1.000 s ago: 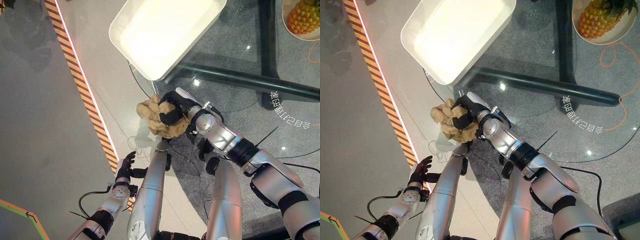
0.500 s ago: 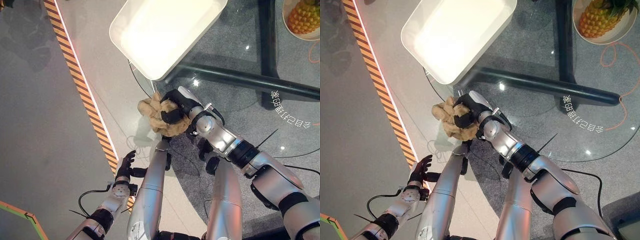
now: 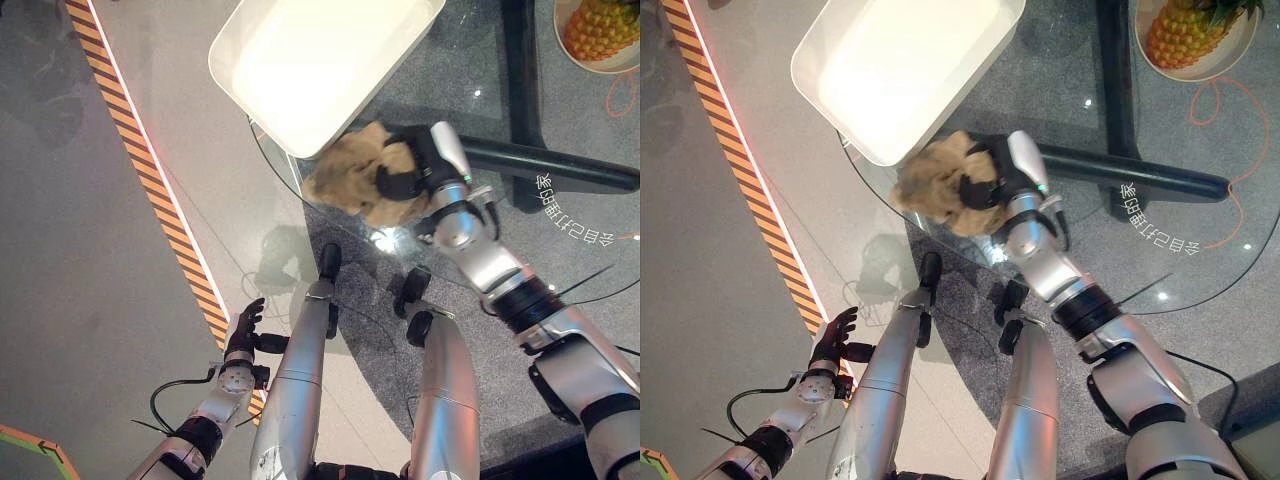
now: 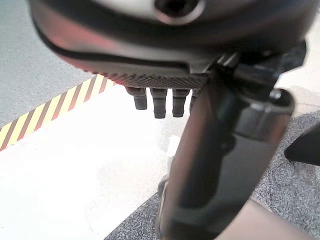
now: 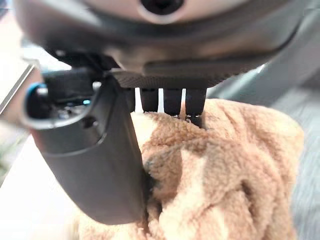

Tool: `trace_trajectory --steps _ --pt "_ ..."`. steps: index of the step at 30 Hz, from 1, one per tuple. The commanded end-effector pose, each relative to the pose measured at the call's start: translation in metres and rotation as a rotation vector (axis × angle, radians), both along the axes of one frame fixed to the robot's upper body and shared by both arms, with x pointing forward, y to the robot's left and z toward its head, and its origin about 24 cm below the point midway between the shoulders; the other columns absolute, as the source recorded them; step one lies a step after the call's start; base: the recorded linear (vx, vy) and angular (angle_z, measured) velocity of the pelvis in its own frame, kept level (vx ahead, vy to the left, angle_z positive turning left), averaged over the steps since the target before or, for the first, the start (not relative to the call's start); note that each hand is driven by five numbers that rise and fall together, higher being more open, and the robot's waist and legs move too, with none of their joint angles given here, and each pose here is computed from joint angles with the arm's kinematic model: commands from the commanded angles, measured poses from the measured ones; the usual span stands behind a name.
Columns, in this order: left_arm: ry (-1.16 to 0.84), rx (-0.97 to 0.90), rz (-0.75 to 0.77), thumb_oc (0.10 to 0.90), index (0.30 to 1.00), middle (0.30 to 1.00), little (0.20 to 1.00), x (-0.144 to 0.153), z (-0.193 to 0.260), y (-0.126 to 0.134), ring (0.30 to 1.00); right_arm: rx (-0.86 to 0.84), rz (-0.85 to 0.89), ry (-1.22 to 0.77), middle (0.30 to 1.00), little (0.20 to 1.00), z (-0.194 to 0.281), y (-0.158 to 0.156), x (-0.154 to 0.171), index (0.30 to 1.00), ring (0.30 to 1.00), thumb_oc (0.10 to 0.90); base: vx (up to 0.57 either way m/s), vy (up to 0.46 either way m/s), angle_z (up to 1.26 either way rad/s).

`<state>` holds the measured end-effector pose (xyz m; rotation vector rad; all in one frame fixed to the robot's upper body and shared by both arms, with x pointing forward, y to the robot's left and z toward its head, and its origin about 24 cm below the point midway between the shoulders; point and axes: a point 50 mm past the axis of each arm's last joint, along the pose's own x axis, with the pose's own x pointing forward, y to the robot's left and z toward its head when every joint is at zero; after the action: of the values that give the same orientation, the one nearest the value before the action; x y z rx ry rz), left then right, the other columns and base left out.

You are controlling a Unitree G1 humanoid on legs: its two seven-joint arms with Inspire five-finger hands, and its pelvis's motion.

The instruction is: Wipe the table with a cloth and put it in the basket.

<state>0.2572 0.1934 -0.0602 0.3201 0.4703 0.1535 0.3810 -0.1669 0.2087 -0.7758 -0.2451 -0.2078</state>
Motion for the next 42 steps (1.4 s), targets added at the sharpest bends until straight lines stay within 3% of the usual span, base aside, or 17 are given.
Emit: trace_trajectory --steps 1,11,20,24,31,32,42 --pt "0.089 -0.045 0.032 0.800 0.900 0.900 0.900 -0.037 -0.025 0.000 0.900 -0.064 -0.131 -0.197 0.300 0.200 0.044 -0.039 -0.012 0.300 0.300 0.100 0.00 -0.021 -0.06" --pt "0.083 -0.041 0.022 0.800 0.900 0.900 0.900 -0.034 -0.023 0.002 0.900 -0.136 -0.200 -0.135 0.300 0.200 0.044 -0.057 -0.005 0.300 0.300 0.100 0.00 -0.008 -0.03" --pt "0.071 -0.044 0.011 0.800 0.900 0.900 0.900 -0.029 -0.020 0.000 0.900 -0.208 -0.120 -0.103 0.300 0.200 0.044 -0.042 0.002 0.300 0.300 0.100 -0.01 -0.008 -0.02" --pt "0.070 -0.036 0.004 0.800 0.900 0.900 0.900 -0.027 -0.019 -0.001 0.900 -0.233 -0.171 -0.098 0.300 0.200 0.046 -0.042 0.006 0.300 0.300 0.100 0.00 -0.008 0.00" --pt "0.071 -0.026 -0.005 0.800 0.900 0.900 0.900 -0.030 -0.021 0.001 0.900 -0.213 -0.385 -0.110 0.300 0.200 0.052 -0.080 0.007 0.300 0.300 0.100 0.00 0.000 0.00" --pt "0.072 -0.021 -0.006 0.800 0.900 0.900 0.900 -0.031 -0.021 0.004 0.900 -0.210 -0.464 -0.112 0.300 0.200 0.056 -0.103 0.003 0.300 0.300 0.100 0.00 0.000 0.00" --pt "0.061 -0.008 0.022 0.800 0.900 0.900 0.900 -0.034 -0.017 0.019 0.900 -0.167 -0.656 -0.167 0.300 0.200 0.059 -0.160 -0.026 0.300 0.300 0.100 0.00 -0.034 0.02"
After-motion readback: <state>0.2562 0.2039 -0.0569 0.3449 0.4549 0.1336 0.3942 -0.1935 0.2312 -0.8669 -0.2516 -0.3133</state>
